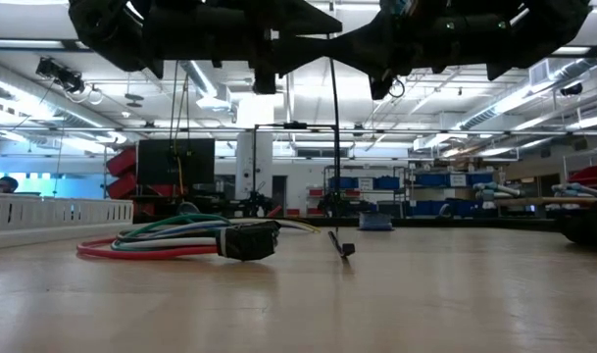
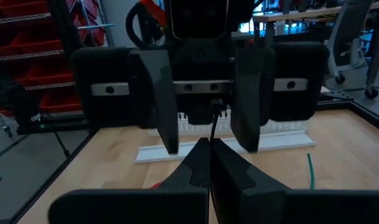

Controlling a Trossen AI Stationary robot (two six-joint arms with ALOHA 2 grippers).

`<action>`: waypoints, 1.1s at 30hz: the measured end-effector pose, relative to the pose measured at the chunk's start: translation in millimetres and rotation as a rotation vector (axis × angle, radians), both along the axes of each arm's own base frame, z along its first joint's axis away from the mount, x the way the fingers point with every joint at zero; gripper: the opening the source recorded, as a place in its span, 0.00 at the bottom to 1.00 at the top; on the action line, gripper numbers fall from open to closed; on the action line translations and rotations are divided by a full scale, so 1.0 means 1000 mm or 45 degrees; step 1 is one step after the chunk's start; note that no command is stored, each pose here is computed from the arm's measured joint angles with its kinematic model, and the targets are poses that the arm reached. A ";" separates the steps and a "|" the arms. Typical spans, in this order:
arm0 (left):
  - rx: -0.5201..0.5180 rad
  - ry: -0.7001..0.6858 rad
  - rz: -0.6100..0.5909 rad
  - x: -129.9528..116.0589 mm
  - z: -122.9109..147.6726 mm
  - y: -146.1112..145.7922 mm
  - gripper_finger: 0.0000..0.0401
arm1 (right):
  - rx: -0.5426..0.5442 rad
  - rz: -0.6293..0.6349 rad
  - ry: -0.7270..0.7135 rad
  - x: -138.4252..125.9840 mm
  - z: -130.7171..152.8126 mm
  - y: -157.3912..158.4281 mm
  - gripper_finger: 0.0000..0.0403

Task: Ziptie cables
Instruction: Wrap the cables together using a ziptie

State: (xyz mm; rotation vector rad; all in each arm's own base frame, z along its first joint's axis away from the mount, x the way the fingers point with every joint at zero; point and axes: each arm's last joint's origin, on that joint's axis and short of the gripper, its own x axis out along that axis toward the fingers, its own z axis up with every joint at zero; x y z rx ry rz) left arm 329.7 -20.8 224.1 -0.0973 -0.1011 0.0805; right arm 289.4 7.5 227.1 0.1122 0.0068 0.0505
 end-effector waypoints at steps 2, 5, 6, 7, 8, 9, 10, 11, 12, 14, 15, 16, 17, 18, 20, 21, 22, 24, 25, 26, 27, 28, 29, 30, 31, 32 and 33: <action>0.000 -0.007 -0.005 0.000 0.001 0.000 0.38 | 0.000 0.000 0.002 0.000 0.000 0.000 0.00; 0.002 0.019 -0.008 0.000 -0.001 -0.001 0.38 | 0.000 0.000 0.002 0.000 0.000 0.000 0.00; 0.003 0.032 -0.008 0.000 -0.002 -0.001 0.38 | 0.000 0.000 0.002 0.000 0.000 0.000 0.00; 0.004 0.040 -0.008 0.000 -0.003 -0.001 0.38 | 0.000 0.000 0.002 0.000 0.000 0.000 0.00; 0.004 0.043 -0.008 0.000 -0.003 -0.001 0.38 | 0.000 0.000 0.002 0.000 0.000 0.000 0.00; 0.004 0.043 -0.007 0.000 -0.003 -0.001 0.38 | 0.000 0.000 0.002 0.000 0.000 0.000 0.00; 0.004 0.041 -0.007 0.000 -0.003 -0.001 0.38 | 0.000 0.000 0.003 0.000 0.000 0.000 0.00; 0.005 0.040 -0.007 0.000 -0.003 -0.001 0.38 | 0.000 0.000 0.005 0.000 0.000 0.000 0.00; 0.006 0.040 -0.007 0.000 -0.003 -0.001 0.38 | 0.000 0.000 0.006 0.000 0.000 0.000 0.00; 0.008 0.041 -0.007 0.000 -0.003 -0.001 0.38 | 0.000 0.000 0.006 0.000 0.000 0.000 0.00; 0.009 0.041 -0.007 0.000 -0.003 -0.001 0.38 | 0.000 0.000 0.007 0.000 -0.001 0.000 0.00; 0.010 0.042 -0.007 0.000 -0.003 -0.001 0.38 | 0.000 0.000 0.007 0.000 -0.001 0.000 0.00; 0.010 0.042 -0.012 0.000 -0.003 -0.001 0.38 | 0.000 0.000 0.007 0.000 -0.001 0.000 0.00; 0.011 0.049 -0.019 0.000 -0.003 -0.001 0.38 | 0.000 0.000 0.007 0.000 -0.001 0.000 0.00; 0.011 0.047 -0.024 0.000 -0.002 -0.001 0.38 | 0.000 0.000 0.007 0.000 -0.001 0.000 0.00; 0.011 0.047 -0.025 0.000 -0.002 -0.001 0.38 | 0.000 0.000 0.008 0.000 -0.001 0.000 0.00; 0.011 0.047 -0.025 0.000 -0.002 -0.001 0.38 | 0.000 0.000 0.007 0.000 -0.001 0.000 0.00; 0.011 0.050 -0.025 0.000 -0.003 -0.001 0.38 | 0.000 0.000 0.007 0.000 -0.001 0.000 0.00; 0.011 0.050 -0.025 0.000 -0.003 -0.001 0.38 | 0.000 0.000 0.007 0.000 -0.001 0.000 0.00; 0.011 0.051 -0.026 0.000 -0.003 -0.001 0.38 | 0.000 0.001 0.008 0.000 -0.001 0.000 0.00; 0.011 0.053 -0.027 0.000 -0.003 -0.001 0.38 | 0.000 0.001 0.007 0.000 -0.001 0.000 0.00; 0.011 0.051 -0.027 -0.001 -0.002 -0.001 0.38 | 0.000 0.001 0.007 0.000 0.000 0.000 0.00; 0.011 0.056 -0.026 -0.001 -0.002 -0.001 0.38 | 0.000 0.001 0.009 0.000 -0.001 0.000 0.00; 0.011 0.052 -0.026 -0.001 -0.001 -0.001 0.38 | -0.001 0.001 0.009 0.000 -0.001 0.000 0.00; 0.011 0.050 -0.026 -0.002 0.000 -0.001 0.38 | -0.001 0.001 0.009 0.000 -0.001 0.000 0.00; 0.011 0.052 -0.026 -0.002 0.000 -0.001 0.38 | -0.001 0.001 0.010 0.000 -0.001 0.000 0.00; 0.012 0.064 -0.027 -0.002 -0.001 -0.001 0.38 | -0.001 0.002 0.010 0.000 -0.001 0.000 0.00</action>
